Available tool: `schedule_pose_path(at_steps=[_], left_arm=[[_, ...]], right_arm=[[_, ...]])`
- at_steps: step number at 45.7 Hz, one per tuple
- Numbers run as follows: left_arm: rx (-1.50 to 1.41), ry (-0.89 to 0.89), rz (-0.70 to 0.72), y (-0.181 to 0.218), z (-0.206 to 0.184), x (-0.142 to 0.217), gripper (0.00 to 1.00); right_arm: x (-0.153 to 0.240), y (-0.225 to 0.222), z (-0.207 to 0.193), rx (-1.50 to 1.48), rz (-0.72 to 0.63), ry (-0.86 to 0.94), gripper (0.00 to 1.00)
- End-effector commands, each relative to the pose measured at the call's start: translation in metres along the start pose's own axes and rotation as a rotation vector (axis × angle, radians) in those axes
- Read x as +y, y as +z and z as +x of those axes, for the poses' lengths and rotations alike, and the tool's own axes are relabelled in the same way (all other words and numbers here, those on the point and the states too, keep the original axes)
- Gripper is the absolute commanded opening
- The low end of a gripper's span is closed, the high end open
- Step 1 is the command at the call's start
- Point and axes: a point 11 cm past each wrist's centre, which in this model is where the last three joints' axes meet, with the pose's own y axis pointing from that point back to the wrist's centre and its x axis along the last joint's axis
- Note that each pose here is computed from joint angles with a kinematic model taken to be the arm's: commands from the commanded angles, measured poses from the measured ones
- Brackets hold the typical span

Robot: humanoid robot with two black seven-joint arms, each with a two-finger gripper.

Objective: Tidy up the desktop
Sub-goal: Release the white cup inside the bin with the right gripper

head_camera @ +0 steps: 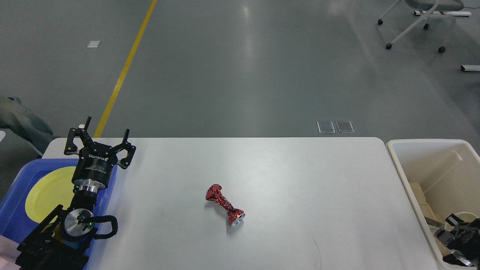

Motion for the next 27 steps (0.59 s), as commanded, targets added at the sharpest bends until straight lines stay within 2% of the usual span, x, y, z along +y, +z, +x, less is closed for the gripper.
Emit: schedule_pose_path(at_steps=[1,2,4,5,16,27], left_arm=[[0.0,0.0,0.0,0.0,0.0,0.0,0.99],[0.0,0.0,0.001,0.0,0.0,0.0,0.99],[0.0,0.0,0.001,0.0,0.0,0.0,0.99],[0.0,0.0,0.0,0.0,0.0,0.0,0.99],[0.0,0.0,0.001,0.0,0.0,0.0,0.99],[0.0,0.0,0.001,0.0,0.0,0.0,0.99]], right_arm=[[0.0,0.002,-0.002,0.004,-0.004,0.019,0.1],[0.0,0.002,0.0,0.008,-0.003,0.031,0.3],[-0.001,0.002,0.008,0.003,-0.001,0.071,0.8],[0.0,0.002,0.011,-0.002,-0.001,0.089,1.0],[0.001,0.001,0.009,-0.01,0.002,0.105,1.0],[0.003,-0.013,0.026,-0.02,0.024,0.105,1.0]])
